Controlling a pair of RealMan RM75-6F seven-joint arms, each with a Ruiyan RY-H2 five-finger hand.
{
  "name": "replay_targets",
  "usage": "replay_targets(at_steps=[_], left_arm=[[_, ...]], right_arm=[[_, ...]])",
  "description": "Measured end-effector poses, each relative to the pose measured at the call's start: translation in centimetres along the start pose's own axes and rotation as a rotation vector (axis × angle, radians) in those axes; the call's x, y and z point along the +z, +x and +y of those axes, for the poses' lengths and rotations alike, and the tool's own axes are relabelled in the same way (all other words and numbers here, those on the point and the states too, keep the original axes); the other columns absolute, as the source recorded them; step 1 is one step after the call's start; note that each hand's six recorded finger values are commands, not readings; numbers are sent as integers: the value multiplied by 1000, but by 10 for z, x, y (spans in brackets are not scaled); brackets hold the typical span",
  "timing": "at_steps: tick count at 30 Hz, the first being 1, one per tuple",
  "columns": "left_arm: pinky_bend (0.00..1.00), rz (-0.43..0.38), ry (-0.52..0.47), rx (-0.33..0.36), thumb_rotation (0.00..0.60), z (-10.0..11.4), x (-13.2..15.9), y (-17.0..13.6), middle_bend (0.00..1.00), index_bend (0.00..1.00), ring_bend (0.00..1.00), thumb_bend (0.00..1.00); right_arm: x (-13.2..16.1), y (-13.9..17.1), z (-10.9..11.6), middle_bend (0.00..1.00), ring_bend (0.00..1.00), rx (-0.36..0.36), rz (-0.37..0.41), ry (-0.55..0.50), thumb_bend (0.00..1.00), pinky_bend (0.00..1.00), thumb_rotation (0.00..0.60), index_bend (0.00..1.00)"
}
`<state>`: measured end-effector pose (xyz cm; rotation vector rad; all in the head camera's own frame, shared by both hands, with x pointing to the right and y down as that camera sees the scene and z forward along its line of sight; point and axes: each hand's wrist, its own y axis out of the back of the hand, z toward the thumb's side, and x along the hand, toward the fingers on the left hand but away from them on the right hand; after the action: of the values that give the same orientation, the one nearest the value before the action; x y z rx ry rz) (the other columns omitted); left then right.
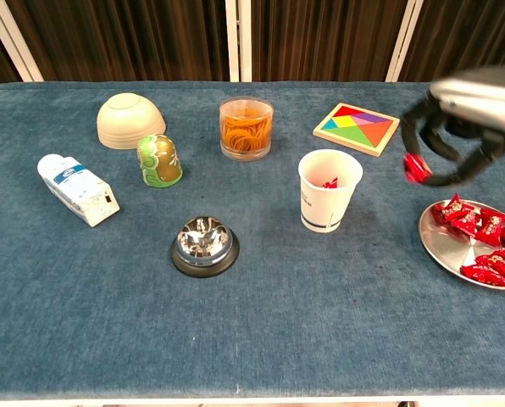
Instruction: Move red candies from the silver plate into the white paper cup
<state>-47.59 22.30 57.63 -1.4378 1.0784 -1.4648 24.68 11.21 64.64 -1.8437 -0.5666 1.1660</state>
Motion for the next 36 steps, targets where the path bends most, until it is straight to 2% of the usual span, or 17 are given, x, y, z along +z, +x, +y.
replay_targets(at_steps=[2,5,11,17,22,25,28,31,34,36], left_arm=[[0,-2,2,0,600,0,1,0,27,94,0,0],[0,1,2,1,600,0,0,0,27,94,0,0],[0,3,5,3,600,1,0,0,28,95,0,0],[0,6,4,3,600,0,-1,0,28,95,0,0],[0,5,-2,4,600,-1,-1,0,27,95,0,0],[0,3,-2,6,600,-1,-1,0,27,95,0,0],[0,0,-8,7,600,-1,0,0,27,94,0,0],[0,-4,-11,9,600,-1,0,0,27,95,0,0],[0,-13,-12,9,600,-1,2,1,27,95,0,0],[0,-20,-13,6,600,-2,5,2,27,95,0,0]], right_arm=[[12,-12,15,818,980,-28,35,-11,498,1000,600,638],[28,-28,21,818,980,-21,74,-15,496,1000,600,635],[57,-50,12,818,980,21,121,-23,492,1000,600,616],[64,-57,3,818,980,56,121,6,488,1000,600,543],[65,-55,-1,818,979,73,117,10,420,1000,600,442],[62,-52,2,818,980,63,110,8,373,1000,600,403],[54,-45,9,817,986,32,90,-1,373,1000,600,439],[33,-29,14,818,997,2,46,-11,372,1000,600,486],[5,-4,5,818,999,23,-13,4,372,1000,600,501],[-13,14,-8,818,999,63,-58,27,373,1000,600,508]])
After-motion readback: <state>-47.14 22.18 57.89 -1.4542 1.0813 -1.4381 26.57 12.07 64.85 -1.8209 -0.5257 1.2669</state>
